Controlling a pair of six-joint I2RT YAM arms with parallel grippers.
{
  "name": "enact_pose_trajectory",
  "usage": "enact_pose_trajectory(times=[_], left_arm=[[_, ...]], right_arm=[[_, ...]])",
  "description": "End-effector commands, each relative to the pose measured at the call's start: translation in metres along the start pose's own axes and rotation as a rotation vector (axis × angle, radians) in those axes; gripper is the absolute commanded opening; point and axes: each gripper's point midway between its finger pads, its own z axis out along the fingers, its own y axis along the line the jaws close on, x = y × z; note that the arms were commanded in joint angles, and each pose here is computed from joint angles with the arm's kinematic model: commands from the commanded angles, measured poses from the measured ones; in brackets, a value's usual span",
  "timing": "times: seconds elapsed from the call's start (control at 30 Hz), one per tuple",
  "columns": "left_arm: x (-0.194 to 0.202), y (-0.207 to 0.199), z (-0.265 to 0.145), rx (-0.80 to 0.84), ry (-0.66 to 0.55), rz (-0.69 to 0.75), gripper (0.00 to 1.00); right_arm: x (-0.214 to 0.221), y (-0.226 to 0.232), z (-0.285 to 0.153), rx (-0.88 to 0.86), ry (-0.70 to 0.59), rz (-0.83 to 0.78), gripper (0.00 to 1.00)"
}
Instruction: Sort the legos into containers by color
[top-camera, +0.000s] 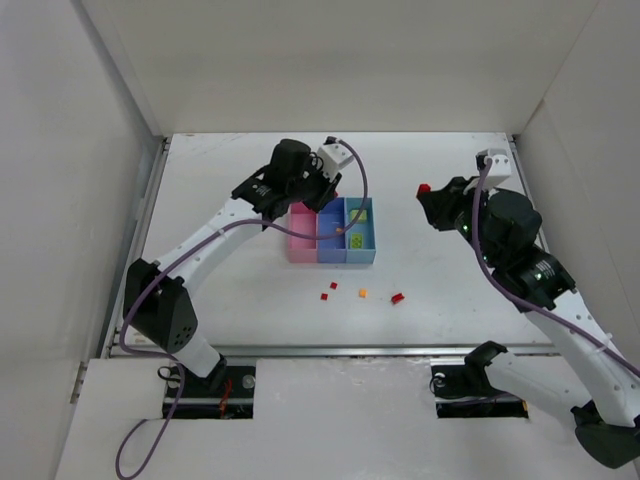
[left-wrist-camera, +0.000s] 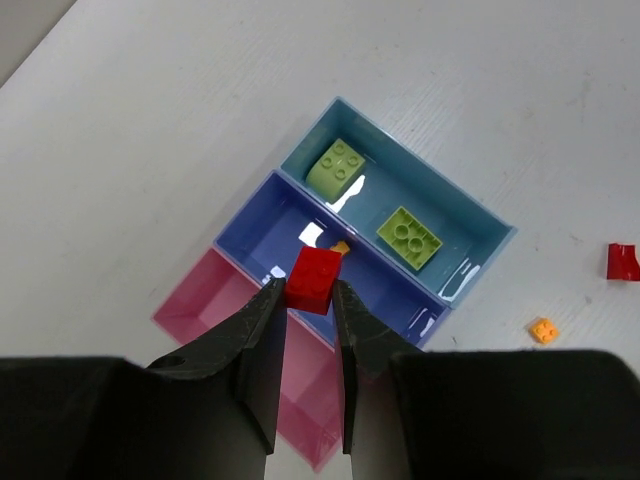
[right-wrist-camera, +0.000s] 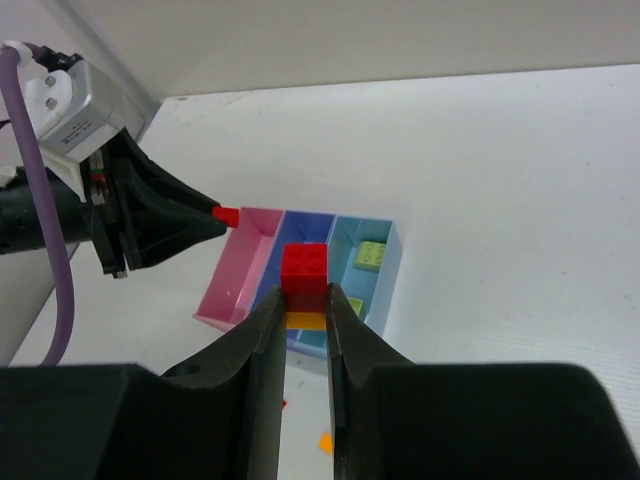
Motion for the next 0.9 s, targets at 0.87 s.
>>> enact_pose_trajectory(times=[0.87], left_arm=[[0.016, 0.012, -0.003, -0.079, 0.05, 0.019, 0.0]], right_arm=[[0.006, 0.003, -0.001, -0.035, -0.008, 0.017, 0.0]])
